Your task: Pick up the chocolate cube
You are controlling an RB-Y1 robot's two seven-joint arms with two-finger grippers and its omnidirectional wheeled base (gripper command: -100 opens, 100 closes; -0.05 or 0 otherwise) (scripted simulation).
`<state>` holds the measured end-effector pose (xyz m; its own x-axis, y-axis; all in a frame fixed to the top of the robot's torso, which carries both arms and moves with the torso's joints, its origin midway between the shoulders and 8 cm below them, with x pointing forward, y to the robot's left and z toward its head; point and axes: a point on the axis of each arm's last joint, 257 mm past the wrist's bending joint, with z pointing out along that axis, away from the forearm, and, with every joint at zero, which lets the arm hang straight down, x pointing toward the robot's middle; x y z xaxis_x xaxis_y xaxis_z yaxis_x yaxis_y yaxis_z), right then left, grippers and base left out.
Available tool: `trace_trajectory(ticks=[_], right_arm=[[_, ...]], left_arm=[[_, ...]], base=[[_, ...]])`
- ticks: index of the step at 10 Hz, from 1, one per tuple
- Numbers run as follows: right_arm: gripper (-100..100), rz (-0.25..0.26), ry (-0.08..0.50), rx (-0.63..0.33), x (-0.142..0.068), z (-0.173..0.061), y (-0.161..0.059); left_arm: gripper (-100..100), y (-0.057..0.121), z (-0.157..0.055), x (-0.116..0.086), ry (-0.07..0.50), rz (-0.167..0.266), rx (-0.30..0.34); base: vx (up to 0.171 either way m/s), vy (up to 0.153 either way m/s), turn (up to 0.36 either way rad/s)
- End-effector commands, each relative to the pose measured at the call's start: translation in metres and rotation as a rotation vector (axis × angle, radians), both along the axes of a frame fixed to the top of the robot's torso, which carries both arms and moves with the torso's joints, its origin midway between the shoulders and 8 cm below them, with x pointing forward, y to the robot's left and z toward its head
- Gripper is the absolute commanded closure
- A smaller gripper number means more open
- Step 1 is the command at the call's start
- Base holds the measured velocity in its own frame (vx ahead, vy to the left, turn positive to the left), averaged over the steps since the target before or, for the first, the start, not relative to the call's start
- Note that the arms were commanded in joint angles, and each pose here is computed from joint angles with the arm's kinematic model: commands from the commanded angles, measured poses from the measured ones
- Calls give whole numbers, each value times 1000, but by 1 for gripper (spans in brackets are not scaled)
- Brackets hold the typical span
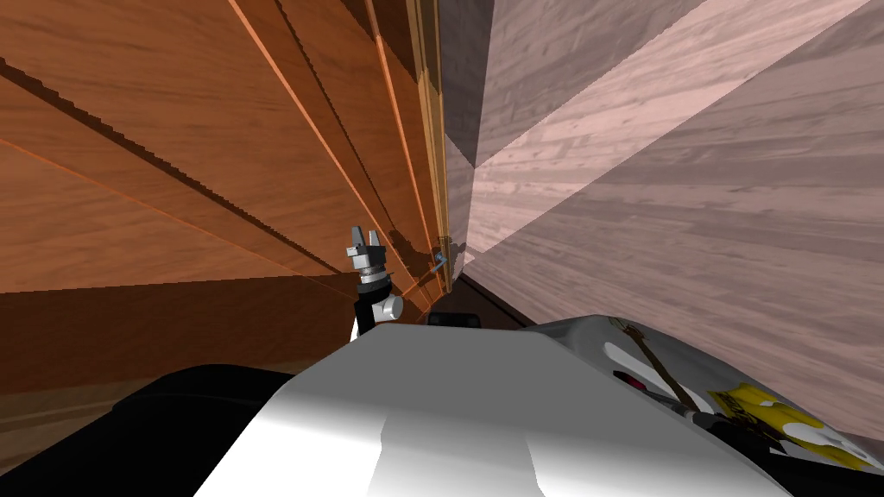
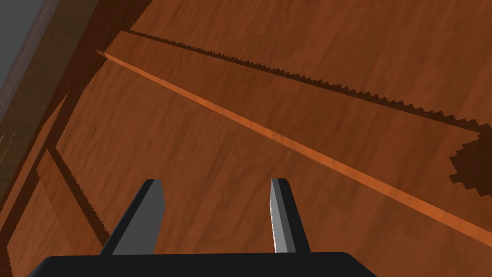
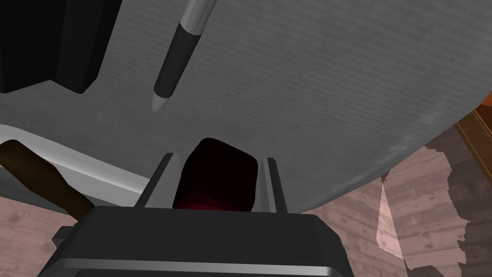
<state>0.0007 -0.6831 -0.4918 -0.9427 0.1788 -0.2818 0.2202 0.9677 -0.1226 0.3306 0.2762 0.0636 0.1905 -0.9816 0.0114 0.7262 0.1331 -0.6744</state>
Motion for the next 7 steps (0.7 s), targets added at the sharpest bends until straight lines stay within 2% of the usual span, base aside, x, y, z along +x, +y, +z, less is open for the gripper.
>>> trace_trajectory(ticks=[1,2,3,6,7], right_arm=[[100,5,5,-2,-3,9,-6],[100,5,5,-2,-3,9,-6],[100,11,9,-2,-5,19,-13],[100,10,10,-4,-5,19,-13],[0,11,10,-3,-5,19,-13]], left_arm=[[0,0,0,0,0,0,0],[0,0,0,0,0,0,0],[0,0,0,0,0,0,0],[0,0,0,0,0,0,0],[0,0,0,0,0,0,0]], base=[[9,37,-37],[15,39,-47],[24,51,-43],[11,25,-9],[0,0,0]])
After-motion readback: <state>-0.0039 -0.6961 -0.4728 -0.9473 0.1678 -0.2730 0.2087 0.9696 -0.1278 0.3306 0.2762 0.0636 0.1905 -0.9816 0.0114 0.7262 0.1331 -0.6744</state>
